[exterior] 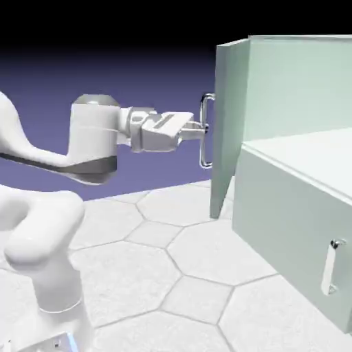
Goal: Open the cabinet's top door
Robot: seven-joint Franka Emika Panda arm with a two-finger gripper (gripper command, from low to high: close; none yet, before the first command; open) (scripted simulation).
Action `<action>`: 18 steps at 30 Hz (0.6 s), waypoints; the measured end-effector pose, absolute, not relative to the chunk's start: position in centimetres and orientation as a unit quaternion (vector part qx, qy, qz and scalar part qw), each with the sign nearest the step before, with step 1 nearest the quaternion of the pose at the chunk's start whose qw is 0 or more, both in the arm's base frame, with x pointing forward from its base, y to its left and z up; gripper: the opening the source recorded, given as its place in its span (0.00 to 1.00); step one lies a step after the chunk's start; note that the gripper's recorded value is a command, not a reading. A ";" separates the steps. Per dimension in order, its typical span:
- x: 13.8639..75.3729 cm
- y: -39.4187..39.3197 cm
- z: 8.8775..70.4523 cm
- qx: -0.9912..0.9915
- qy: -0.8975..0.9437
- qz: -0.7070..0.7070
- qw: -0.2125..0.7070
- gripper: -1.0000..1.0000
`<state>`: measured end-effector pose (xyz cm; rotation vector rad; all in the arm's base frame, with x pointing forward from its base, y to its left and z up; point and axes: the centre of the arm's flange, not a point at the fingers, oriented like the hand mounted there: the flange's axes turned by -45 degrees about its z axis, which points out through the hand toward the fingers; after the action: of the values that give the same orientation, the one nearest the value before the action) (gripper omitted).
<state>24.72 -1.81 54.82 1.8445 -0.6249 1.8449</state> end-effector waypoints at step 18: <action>19.1 7.7 54.8 0.642 -0.295 0.643 0.295 0.00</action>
<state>19.11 7.71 54.81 1.7092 -0.7843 1.7099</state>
